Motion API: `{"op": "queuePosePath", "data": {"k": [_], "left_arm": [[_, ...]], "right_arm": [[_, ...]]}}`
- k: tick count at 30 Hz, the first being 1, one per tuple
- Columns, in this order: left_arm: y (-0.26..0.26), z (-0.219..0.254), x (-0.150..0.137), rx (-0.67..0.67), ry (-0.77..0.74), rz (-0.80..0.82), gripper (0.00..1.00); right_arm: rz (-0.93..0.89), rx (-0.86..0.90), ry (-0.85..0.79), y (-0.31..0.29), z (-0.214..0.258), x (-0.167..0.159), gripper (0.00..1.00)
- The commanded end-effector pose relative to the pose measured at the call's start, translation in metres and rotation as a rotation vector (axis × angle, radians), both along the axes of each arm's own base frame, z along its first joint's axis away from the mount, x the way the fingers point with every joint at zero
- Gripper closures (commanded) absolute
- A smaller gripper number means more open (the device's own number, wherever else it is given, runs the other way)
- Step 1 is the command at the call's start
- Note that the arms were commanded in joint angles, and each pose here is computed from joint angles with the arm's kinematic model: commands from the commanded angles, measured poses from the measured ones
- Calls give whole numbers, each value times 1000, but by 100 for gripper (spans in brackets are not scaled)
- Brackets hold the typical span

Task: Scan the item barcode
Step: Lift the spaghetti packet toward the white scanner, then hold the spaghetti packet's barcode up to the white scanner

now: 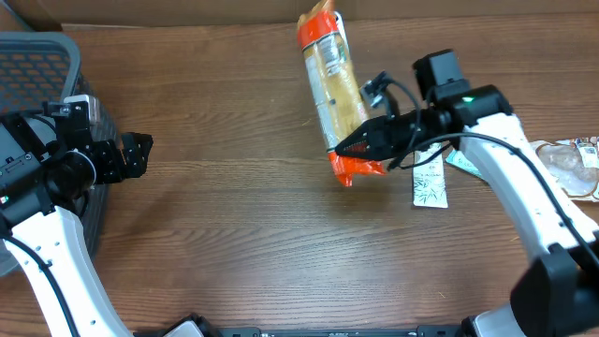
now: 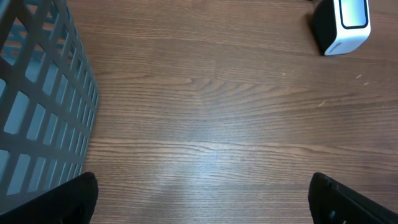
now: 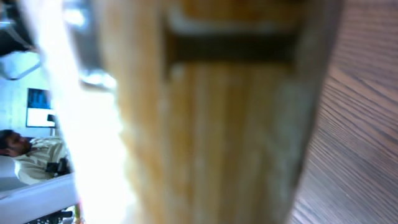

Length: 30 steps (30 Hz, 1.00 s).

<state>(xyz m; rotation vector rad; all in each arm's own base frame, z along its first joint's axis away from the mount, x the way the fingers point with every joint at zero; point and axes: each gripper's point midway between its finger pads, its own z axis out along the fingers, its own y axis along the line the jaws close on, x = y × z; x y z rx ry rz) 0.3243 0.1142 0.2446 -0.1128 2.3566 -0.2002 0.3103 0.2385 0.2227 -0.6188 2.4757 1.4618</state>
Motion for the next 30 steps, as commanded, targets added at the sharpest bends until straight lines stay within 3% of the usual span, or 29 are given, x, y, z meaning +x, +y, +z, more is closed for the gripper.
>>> {"op": "queuePosePath", "data": {"k": [1, 8, 17, 25, 30], "left_arm": [[-1, 1, 1, 0, -8, -17, 1], [-1, 1, 1, 0, -8, -17, 1], [-1, 1, 1, 0, -9, -17, 0], [-1, 1, 1, 0, -8, -17, 1], [-1, 1, 1, 0, -8, -17, 1]], "right_arm": [[77, 161, -174, 7, 74, -19, 96], [-127, -65, -191, -5, 74, 11, 97], [-592, -645, -587, -53, 109, 86, 97], [-786, -1150, -861, -80, 74, 167, 96], [-754, -1345, -933, -87, 36, 208, 96]]}}
